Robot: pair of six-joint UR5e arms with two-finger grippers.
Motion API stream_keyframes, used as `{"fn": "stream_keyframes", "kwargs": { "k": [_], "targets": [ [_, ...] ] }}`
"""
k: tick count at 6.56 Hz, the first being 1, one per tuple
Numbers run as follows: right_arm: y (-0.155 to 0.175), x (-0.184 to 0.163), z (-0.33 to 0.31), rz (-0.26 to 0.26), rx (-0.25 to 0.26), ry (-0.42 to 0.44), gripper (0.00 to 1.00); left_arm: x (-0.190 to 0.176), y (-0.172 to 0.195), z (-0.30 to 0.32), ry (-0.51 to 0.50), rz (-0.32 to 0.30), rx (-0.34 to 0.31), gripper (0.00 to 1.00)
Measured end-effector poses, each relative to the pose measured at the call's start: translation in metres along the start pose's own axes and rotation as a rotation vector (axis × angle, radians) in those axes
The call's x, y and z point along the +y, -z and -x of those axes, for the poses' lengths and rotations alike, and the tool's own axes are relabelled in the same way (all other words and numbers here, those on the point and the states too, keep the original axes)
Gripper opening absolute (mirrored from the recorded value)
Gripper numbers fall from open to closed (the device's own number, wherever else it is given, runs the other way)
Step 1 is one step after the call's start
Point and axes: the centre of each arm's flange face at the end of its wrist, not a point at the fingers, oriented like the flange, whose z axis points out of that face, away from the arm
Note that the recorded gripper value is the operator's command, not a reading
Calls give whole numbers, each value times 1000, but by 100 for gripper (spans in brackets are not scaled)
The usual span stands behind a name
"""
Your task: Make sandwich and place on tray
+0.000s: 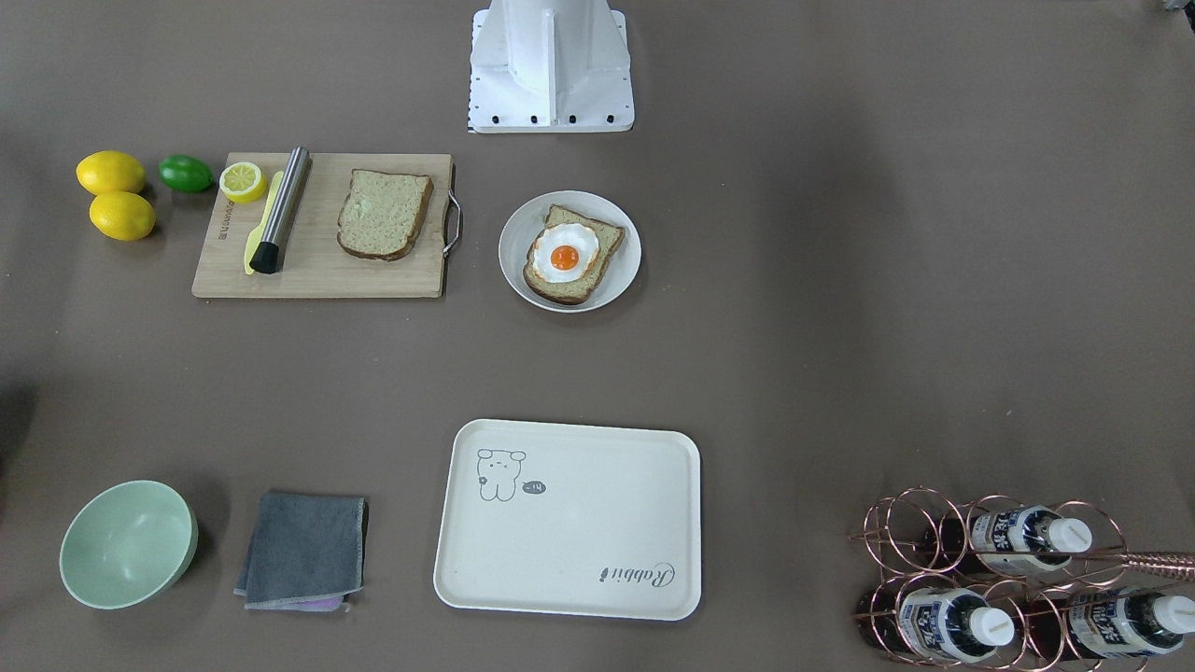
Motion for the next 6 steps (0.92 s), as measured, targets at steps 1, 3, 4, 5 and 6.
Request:
{"fn": "stream_keyframes", "kwargs": {
  "k": [1,3,4,5,6],
  "targets": [
    [-4,-1,1,9,0,3,100,0,0,-1,-3,1,3,97],
    [-9,-6,55,22,-28,93,100,-1,-1,-3,-3,2,8,97],
    [-11,-4,98,31,-56,120,100,-1,-2,-3,-2,4,9,97],
    [-15,3,156,42,-93,102,100,0,-3,-2,-1,6,9,97],
    [-23,15,216,38,-133,70,100,0,-4,-1,0,7,9,97]
  ]
}}
